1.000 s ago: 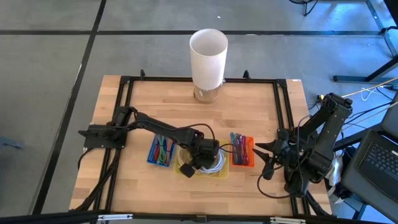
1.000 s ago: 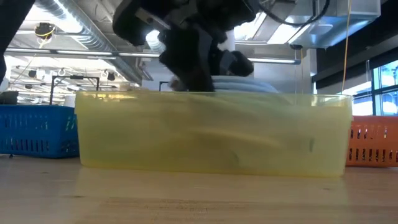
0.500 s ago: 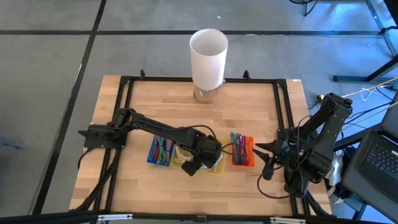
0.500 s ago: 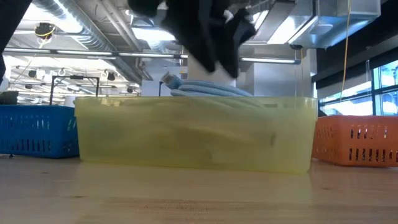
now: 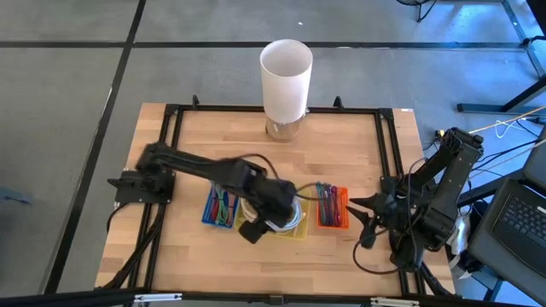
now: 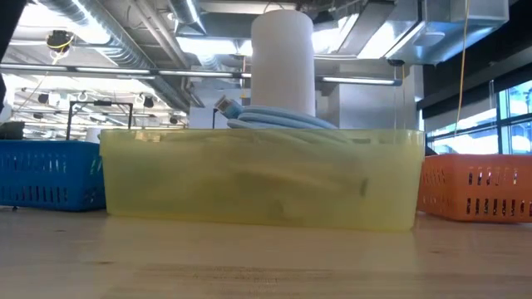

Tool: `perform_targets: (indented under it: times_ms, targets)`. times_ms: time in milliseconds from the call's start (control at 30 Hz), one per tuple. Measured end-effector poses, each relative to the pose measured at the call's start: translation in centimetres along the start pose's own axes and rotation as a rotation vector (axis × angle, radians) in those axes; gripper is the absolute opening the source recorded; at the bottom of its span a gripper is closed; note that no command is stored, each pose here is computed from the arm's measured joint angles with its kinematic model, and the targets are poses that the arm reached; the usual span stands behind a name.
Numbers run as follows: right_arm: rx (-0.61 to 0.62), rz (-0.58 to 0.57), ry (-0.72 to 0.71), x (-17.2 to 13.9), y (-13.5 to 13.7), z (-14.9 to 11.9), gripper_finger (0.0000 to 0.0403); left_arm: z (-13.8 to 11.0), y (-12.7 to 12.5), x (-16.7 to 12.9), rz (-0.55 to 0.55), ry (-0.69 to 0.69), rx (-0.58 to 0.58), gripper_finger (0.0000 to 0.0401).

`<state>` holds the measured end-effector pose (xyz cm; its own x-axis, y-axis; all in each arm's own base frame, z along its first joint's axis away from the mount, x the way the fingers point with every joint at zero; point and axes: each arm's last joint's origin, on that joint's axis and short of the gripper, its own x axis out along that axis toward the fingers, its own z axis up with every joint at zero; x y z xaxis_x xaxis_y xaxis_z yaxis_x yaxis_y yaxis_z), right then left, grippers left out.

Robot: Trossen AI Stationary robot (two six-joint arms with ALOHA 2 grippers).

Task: Pick & Place USB Port
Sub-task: Return to home position

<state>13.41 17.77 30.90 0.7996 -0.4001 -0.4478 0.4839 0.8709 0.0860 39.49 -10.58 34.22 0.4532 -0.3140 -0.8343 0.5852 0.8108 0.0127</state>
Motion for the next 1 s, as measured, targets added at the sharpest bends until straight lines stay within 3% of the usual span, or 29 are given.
perform_targets:
  times_ms: [133,233,333,467,733,1000]
  targets:
    - [-0.077,0.045,-0.089,-0.6,0.4,-0.7,0.0122,-0.8,-1.6,-4.8,0.021,-0.114,-0.016,0.0222]
    - [-0.127,0.082,-0.156,-1.3,0.3,-2.1,0.0122,-2.8,-3.1,-8.1,0.054,-0.245,-0.02,0.0218]
    - [-0.116,0.125,-0.186,-2.0,-0.2,-3.8,0.0122,-6.7,-4.9,-10.5,0.1,-0.369,-0.083,0.0214]
    - [-0.075,0.164,-0.182,-2.3,-0.8,-5.4,0.0122,-13.4,-7.8,-12.8,0.251,-0.527,-0.224,0.0212]
    - [-0.109,0.066,-0.2,-1.1,-2.3,-3.7,0.0115,-24.6,-11.3,-12.8,0.393,-0.817,-0.414,0.0214]
    - [0.015,0.01,-0.262,-0.1,-6.7,-1.1,0.0032,-29.8,-12.2,-13.4,0.458,-0.982,-0.424,0.0205]
